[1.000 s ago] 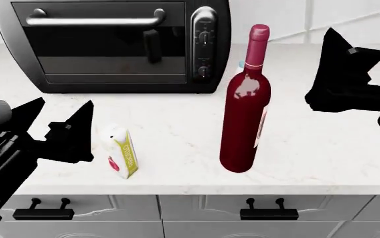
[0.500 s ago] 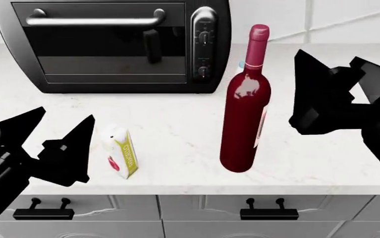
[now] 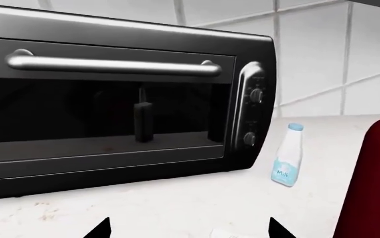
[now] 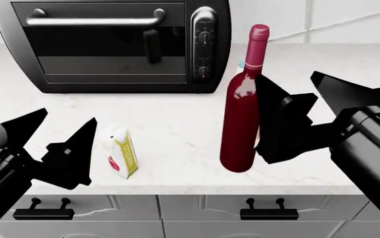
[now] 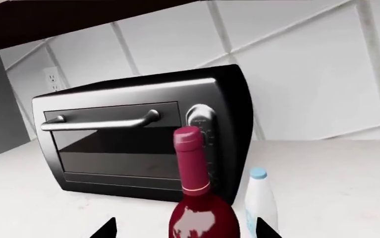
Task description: Move the drinks to the dining counter.
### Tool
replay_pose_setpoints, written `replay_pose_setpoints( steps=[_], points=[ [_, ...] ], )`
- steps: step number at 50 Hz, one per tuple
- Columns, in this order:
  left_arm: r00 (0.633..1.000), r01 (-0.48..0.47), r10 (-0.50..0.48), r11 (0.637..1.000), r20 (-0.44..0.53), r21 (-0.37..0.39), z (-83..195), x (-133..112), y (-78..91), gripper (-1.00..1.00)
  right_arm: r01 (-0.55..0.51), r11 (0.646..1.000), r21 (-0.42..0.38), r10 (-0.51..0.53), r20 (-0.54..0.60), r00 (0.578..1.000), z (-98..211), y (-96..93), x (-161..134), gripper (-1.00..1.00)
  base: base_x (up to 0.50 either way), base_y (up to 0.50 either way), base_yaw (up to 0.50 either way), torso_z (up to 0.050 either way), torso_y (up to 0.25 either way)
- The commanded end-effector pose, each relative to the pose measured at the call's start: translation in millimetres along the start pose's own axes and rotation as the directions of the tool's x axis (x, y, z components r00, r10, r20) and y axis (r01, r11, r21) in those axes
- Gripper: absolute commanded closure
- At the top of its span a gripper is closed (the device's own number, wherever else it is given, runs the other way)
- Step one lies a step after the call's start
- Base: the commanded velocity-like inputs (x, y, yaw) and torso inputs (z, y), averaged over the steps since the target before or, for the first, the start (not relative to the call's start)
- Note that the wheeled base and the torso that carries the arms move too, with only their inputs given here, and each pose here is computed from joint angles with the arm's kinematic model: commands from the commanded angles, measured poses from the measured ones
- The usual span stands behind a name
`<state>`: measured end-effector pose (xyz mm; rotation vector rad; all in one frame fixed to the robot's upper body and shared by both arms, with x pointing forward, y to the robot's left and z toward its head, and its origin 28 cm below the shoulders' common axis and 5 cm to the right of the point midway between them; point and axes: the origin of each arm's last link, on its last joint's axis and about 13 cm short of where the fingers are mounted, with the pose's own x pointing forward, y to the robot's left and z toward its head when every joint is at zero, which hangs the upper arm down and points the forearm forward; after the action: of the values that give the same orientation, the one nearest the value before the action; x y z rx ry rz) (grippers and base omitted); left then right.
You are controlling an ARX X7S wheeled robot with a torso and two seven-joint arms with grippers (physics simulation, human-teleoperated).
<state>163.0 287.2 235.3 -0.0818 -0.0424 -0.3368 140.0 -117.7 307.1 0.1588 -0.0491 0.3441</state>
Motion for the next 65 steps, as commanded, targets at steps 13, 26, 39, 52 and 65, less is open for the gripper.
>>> replay_pose_setpoints(
  steps=[13,26,39,52,65],
  points=[
    [1.000,0.001,-0.001,1.000,-0.007,0.000,-5,1,0.8,-1.00,0.012,0.998,-0.066,-0.014,-0.034,0.999,3,-2.7,23,-1.00,0.00,0.00,0.00,0.000,0.000],
    [1.000,0.000,-0.001,1.000,-0.027,-0.005,-11,9,3.9,-1.00,-0.015,0.994,-0.112,0.007,-0.071,0.997,8,-4.3,54,-1.00,0.00,0.00,0.00,0.000,0.000],
    [0.999,0.000,0.000,1.000,-0.033,-0.005,-14,9,4.5,-1.00,-0.061,0.989,-0.132,0.047,-0.109,0.993,4,-3.7,80,-1.00,0.00,0.00,0.00,0.000,0.000],
    [1.000,-0.001,0.001,1.000,-0.029,-0.009,-15,7,4.0,-1.00,-0.032,0.992,-0.122,0.013,-0.154,0.988,-8,-13.7,93,-1.00,0.00,0.00,0.00,0.000,0.000],
    [1.000,0.001,-0.001,1.000,-0.024,-0.010,-14,7,3.8,-1.00,-0.037,0.990,-0.134,0.014,-0.169,0.986,-9,-14.1,90,1.00,0.00,0.00,0.00,0.000,0.000]
  ],
)
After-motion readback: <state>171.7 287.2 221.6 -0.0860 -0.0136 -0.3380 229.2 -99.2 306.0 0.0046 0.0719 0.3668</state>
